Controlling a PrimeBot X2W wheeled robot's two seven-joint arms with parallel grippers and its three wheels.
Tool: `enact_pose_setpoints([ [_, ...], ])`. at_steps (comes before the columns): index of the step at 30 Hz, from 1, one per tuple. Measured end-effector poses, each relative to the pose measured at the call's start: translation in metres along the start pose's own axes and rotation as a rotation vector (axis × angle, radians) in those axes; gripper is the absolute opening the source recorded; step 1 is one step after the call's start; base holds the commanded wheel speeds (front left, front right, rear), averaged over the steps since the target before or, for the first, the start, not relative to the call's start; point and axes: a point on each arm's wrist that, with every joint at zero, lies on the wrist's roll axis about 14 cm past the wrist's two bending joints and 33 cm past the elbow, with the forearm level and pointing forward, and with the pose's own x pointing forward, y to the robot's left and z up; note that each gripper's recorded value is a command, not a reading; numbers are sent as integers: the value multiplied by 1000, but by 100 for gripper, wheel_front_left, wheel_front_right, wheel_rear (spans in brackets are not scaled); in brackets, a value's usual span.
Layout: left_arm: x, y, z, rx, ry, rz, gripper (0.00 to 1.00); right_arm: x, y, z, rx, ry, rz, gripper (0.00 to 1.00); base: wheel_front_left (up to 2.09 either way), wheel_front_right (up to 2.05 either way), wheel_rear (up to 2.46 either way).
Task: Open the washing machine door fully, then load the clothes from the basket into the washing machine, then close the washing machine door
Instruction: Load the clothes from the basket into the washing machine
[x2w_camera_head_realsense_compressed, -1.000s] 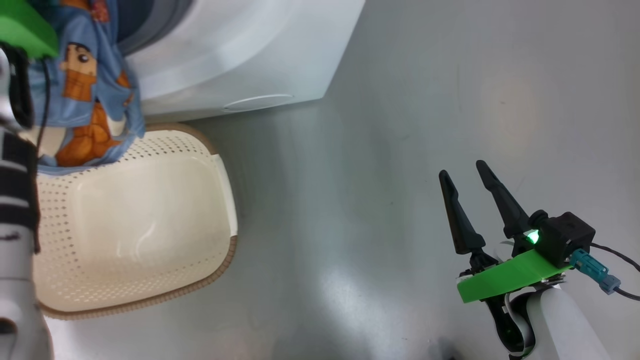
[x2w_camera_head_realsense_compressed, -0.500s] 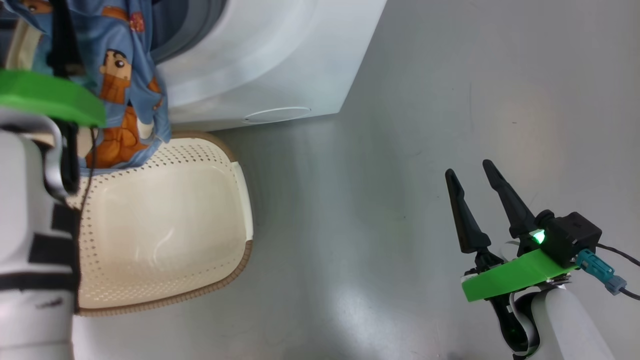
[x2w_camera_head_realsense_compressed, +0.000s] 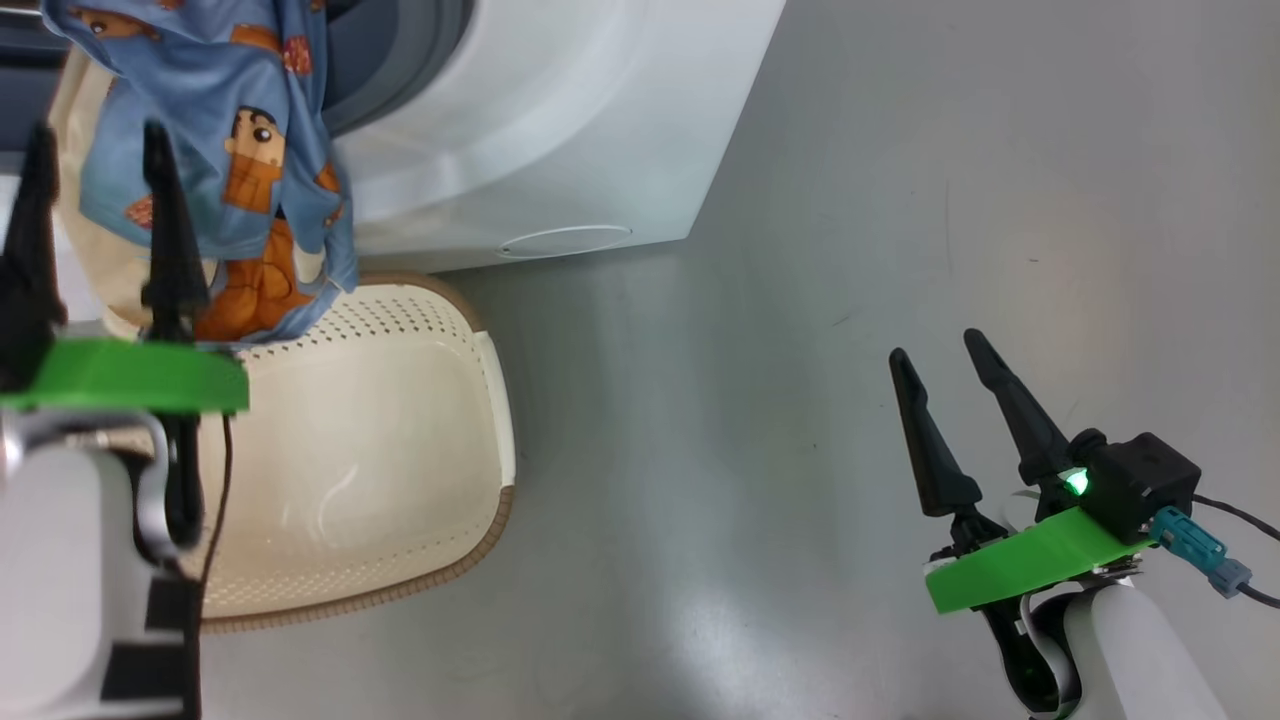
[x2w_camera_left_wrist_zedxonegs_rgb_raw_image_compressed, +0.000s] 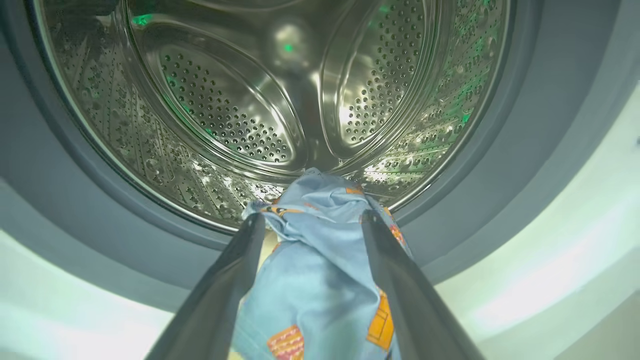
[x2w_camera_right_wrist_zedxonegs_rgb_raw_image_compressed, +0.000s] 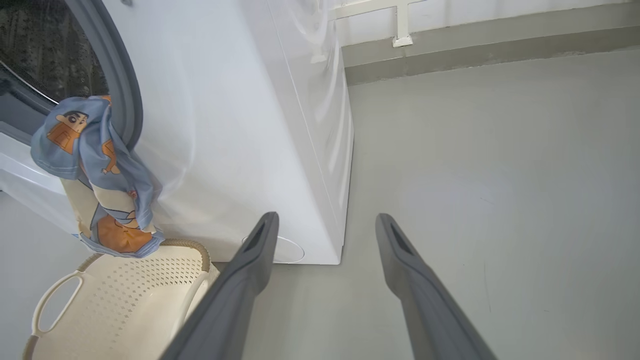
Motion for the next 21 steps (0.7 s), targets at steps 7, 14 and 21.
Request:
enact_pose_setpoints([
  [7, -29, 15, -11, 0, 37, 55, 100, 0, 3, 2, -10, -2, 13, 100, 0, 0, 0],
  [14, -56, 18, -21, -22, 76, 86, 100, -1, 6, 4, -12, -5, 20, 100, 0, 0, 0],
  [21, -87, 24, -36, -23, 139, 120, 100, -1, 6, 5, -17, -5, 24, 100, 0, 0, 0],
])
